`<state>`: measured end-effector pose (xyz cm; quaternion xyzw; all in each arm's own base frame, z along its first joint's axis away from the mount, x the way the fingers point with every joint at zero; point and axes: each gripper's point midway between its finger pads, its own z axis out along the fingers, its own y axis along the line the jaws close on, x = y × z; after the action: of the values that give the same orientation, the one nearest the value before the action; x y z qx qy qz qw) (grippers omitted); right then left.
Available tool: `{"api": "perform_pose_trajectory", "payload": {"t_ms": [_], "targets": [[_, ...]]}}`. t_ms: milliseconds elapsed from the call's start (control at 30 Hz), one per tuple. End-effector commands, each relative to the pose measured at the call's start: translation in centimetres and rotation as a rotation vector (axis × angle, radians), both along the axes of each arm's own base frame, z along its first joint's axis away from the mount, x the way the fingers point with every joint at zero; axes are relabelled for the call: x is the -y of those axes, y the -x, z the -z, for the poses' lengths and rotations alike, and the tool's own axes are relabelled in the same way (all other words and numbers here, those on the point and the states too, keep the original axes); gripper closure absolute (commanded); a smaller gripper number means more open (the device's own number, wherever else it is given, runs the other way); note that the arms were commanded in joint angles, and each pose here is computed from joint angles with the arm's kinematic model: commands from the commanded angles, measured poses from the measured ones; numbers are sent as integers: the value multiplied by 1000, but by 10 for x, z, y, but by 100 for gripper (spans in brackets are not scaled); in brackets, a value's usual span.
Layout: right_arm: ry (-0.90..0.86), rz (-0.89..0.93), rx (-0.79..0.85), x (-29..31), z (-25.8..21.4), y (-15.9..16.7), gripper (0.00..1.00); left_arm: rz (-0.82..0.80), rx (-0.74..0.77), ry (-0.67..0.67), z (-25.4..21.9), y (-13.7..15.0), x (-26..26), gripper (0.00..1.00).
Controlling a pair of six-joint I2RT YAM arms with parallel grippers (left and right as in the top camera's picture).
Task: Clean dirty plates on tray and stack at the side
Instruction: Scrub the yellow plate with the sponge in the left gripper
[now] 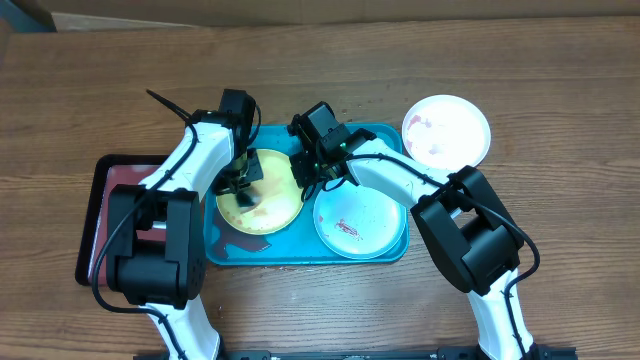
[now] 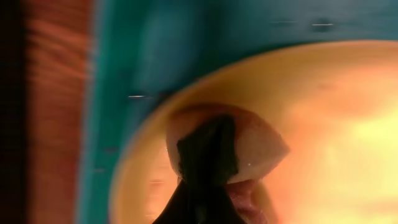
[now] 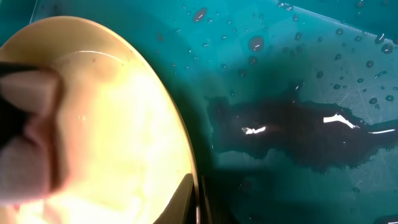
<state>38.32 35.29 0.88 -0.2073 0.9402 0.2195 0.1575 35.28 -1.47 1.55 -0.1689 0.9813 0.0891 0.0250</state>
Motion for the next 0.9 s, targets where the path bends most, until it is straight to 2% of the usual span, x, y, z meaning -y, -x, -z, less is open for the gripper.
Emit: {"api": "perform_pose_trajectory", "payload": {"t_ms": [0, 200, 300, 400, 433, 467, 500, 633, 867], "targets": [[47, 36, 2, 14, 12, -8, 96, -48, 15, -251, -19, 3, -47, 96], [43, 57, 64, 16, -17, -18, 96, -95, 98, -313, -69, -5, -57, 96], [37, 64, 89, 15, -39, -21, 96, -141, 160, -269, -100, -9, -52, 96], [24, 72, 99, 15, -54, -22, 96, -122, 246, -75, -130, -17, -23, 96], [23, 79, 98, 15, -54, -22, 96, -101, 272, 2, -138, -19, -10, 96], [23, 87, 91, 15, -54, -21, 96, -65, 306, 136, -149, -20, 12, 96], [25, 89, 88, 16, -53, -21, 96, -57, 307, 184, -152, -19, 21, 96], [22, 99, 80, 15, -53, -20, 96, -28, 253, 301, -138, -13, 47, 96], [26, 99, 76, 16, -52, -19, 96, 23, 101, 391, -65, -1, 86, 96]]}}
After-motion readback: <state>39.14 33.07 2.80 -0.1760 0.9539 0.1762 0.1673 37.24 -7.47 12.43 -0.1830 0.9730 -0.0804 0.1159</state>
